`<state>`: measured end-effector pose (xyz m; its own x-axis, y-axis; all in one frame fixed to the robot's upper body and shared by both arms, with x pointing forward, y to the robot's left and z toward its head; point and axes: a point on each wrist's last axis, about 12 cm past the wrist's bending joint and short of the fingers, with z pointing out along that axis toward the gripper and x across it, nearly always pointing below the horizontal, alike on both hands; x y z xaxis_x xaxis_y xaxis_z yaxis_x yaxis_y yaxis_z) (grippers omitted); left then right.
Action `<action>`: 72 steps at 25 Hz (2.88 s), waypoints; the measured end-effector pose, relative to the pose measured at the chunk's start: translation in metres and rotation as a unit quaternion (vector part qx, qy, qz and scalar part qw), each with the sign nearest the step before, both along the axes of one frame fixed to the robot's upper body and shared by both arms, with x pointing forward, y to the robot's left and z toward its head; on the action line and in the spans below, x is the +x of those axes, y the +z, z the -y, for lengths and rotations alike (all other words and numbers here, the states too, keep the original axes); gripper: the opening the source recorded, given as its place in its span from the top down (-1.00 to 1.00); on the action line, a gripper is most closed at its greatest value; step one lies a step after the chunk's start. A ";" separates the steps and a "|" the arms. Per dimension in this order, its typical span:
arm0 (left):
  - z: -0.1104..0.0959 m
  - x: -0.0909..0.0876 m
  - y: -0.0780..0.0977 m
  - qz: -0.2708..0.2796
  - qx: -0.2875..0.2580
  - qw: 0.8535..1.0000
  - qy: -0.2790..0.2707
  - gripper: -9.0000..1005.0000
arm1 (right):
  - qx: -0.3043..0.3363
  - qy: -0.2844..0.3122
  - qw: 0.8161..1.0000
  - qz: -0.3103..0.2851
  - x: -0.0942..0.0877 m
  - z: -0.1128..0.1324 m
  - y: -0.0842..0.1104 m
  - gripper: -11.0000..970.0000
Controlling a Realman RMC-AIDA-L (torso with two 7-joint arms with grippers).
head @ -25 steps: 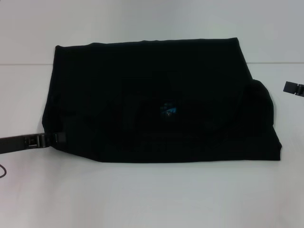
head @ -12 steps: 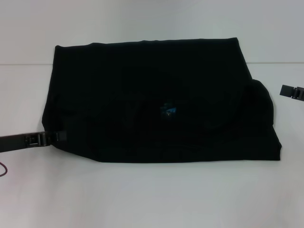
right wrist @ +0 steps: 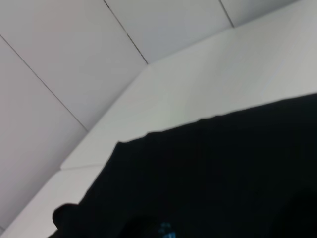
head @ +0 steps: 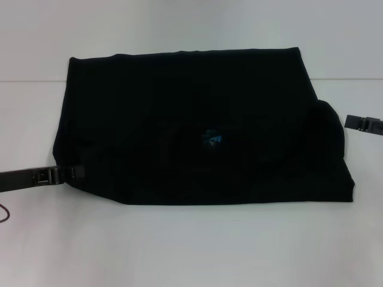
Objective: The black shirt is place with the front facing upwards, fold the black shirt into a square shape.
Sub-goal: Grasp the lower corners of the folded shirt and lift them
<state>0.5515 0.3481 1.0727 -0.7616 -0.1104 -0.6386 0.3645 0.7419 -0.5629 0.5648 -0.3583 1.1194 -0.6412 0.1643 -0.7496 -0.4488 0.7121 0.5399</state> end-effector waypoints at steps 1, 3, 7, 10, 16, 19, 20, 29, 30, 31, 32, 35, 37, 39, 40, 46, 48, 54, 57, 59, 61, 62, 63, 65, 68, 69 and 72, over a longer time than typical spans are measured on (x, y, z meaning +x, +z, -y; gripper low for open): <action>0.000 0.000 0.000 0.000 0.000 1.000 0.000 0.98 | -0.002 0.000 1.000 -0.010 0.001 -0.001 0.000 -0.95; 0.000 0.000 0.000 0.000 0.000 1.000 0.000 0.98 | -0.009 -0.003 1.000 -0.030 0.004 -0.001 -0.001 -0.95; 0.000 0.000 0.000 -0.001 -0.001 1.000 0.001 0.98 | -0.040 -0.008 0.997 -0.072 0.012 -0.001 0.004 -0.95; 0.001 0.000 0.000 0.000 -0.001 1.000 0.000 0.98 | -0.062 -0.017 0.992 -0.105 0.021 -0.003 0.013 -0.95; 0.003 0.003 0.001 0.000 0.000 1.000 -0.005 0.98 | -0.104 -0.030 0.983 -0.151 0.035 -0.007 0.033 -0.95; 0.004 0.003 0.001 0.000 0.000 1.000 -0.006 0.98 | -0.118 -0.027 0.979 -0.162 0.038 -0.010 0.039 -0.95; 0.004 0.003 0.001 0.000 0.000 1.000 -0.006 0.98 | -0.122 -0.025 0.978 -0.165 0.038 -0.011 0.040 -0.95; 0.005 0.003 0.001 -0.001 -0.001 1.000 -0.005 0.98 | -0.151 -0.022 0.969 -0.196 0.038 -0.012 0.037 -0.95; 0.005 0.003 0.001 -0.001 -0.002 1.000 -0.005 0.98 | -0.152 -0.020 0.968 -0.197 0.037 -0.013 0.036 -0.95; 0.005 0.003 0.001 0.000 -0.002 1.000 -0.005 0.98 | -0.153 -0.018 0.968 -0.198 0.037 -0.014 0.036 -0.95; 0.005 0.003 0.000 0.000 -0.002 1.000 -0.005 0.98 | -0.154 -0.015 0.968 -0.200 0.037 -0.015 0.035 -0.95; 0.005 0.003 0.000 0.000 -0.003 1.000 -0.005 0.98 | -0.154 -0.010 0.966 -0.205 0.037 -0.018 0.029 -0.95; 0.006 0.003 0.000 0.000 -0.003 1.000 -0.005 0.98 | -0.154 -0.006 0.965 -0.210 0.037 -0.020 0.025 -0.94; 0.006 0.003 0.000 0.000 -0.003 1.000 -0.006 0.98 | -0.158 -0.002 0.964 -0.213 0.037 -0.023 0.020 -0.93; 0.006 0.002 0.000 0.000 -0.003 1.000 -0.006 0.98 | -0.160 0.001 0.963 -0.215 0.038 -0.025 0.019 -0.92; 0.006 0.003 0.000 0.000 -0.003 1.000 -0.006 0.98 | -0.165 0.003 0.962 -0.215 0.039 -0.027 0.017 -0.89; 0.006 0.003 0.000 0.001 -0.003 1.000 -0.007 0.98 | -0.166 0.003 0.963 -0.214 0.040 -0.028 0.016 -0.87; 0.006 0.003 0.000 0.001 -0.002 1.000 -0.007 0.98 | -0.175 0.012 0.959 -0.222 0.044 -0.038 0.007 -0.84; 0.007 0.003 0.001 0.001 -0.003 1.000 -0.007 0.98 | -0.179 0.015 0.958 -0.223 0.046 -0.041 0.004 -0.82; 0.007 0.004 0.001 0.001 -0.003 1.000 -0.007 0.98 | -0.180 0.016 0.958 -0.222 0.047 -0.043 0.004 -0.81; 0.007 0.004 0.001 0.001 -0.003 1.000 -0.007 0.98 | -0.181 0.018 0.958 -0.221 0.047 -0.044 0.004 -0.79; 0.007 0.004 0.001 0.001 -0.003 1.000 -0.007 0.98 | -0.182 0.018 0.958 -0.221 0.048 -0.045 0.003 -0.79; 0.007 0.004 0.001 0.001 -0.003 1.000 -0.007 0.98 | -0.183 0.018 0.958 -0.220 0.048 -0.046 0.003 -0.78; 0.007 0.004 0.001 0.001 -0.003 1.000 -0.007 0.98 | -0.183 0.018 0.958 -0.220 0.048 -0.047 0.002 -0.77; 0.007 0.004 0.001 0.001 -0.003 1.000 -0.007 0.98 | -0.182 0.021 0.958 -0.223 0.048 -0.049 -0.001 -0.75; 0.007 0.004 0.001 0.001 -0.003 1.000 -0.007 0.98 | -0.182 0.022 0.957 -0.223 0.048 -0.050 -0.002 -0.74; 0.007 0.004 0.001 0.001 -0.003 1.000 -0.007 0.98 | -0.182 0.026 0.957 -0.223 0.049 -0.052 -0.003 -0.72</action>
